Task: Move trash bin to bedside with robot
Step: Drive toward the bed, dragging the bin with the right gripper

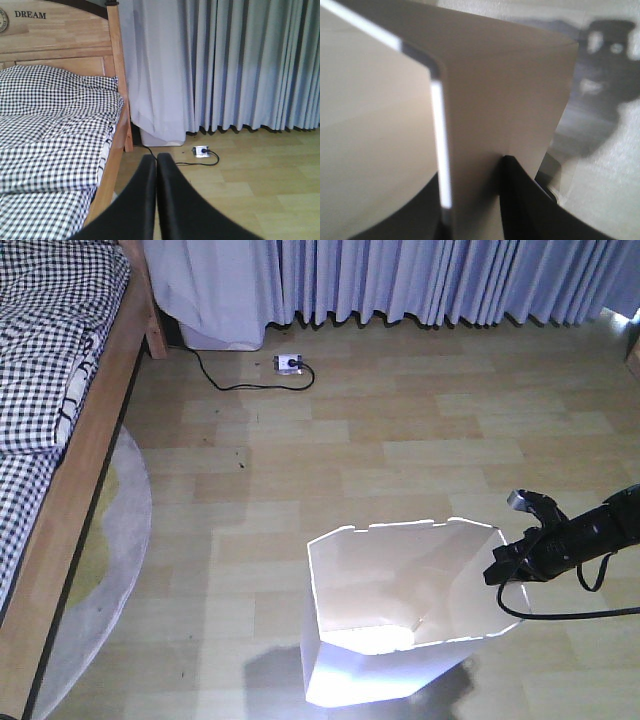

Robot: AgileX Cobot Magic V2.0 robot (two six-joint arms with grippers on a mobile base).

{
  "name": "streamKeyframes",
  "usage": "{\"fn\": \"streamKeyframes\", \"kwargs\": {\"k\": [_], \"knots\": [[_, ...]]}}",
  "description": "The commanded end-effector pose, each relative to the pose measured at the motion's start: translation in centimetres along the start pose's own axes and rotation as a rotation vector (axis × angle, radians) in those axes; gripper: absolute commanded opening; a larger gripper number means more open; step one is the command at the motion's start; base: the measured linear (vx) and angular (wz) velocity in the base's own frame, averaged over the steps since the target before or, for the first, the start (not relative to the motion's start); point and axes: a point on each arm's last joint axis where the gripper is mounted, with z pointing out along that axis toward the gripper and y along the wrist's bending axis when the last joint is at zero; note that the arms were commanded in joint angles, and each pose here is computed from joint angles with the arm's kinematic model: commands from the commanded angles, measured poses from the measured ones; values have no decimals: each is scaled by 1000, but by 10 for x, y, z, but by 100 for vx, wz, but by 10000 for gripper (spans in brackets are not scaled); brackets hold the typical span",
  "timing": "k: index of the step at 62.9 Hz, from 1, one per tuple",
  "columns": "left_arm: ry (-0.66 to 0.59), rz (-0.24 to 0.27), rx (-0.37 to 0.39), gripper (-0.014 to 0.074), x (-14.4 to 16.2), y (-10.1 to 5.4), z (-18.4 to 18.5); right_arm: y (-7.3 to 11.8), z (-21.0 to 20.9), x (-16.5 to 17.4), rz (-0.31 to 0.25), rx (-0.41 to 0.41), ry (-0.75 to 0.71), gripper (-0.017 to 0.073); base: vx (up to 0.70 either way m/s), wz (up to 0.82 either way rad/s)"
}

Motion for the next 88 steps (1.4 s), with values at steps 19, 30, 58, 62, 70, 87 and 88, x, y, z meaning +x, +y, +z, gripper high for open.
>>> {"fn": "streamKeyframes", "kwargs": {"k": [19, 30, 58, 62, 70, 87, 88], "knots": [[-101, -6, 9, -6, -15, -1, -2, 27, -28, -17, -4, -171, -62, -3, 32, 4], [-101, -6, 9, -6, -15, -1, -2, 27, -28, -17, -4, -171, -62, -3, 32, 7], [-101, -6, 9, -6, -15, -1, -2, 27, -28, -17, -4, -171, -62, -3, 32, 5], [-101, -6, 9, -6, -15, -1, -2, 27, -28, -17, -4, -171, -62, -3, 32, 2], [-101, -6, 9, -6, -15, -1, -2, 27, -28, -17, -4, -171, -62, -3, 32, 1], [-101, -6, 9, -6, -15, -1, -2, 27, -28, -17, -4, -171, -62, -3, 33, -1], [-101, -6, 9, -6, -15, -1, -2, 27, -28, -17, -4, -171, -62, -3, 33, -3]]}}
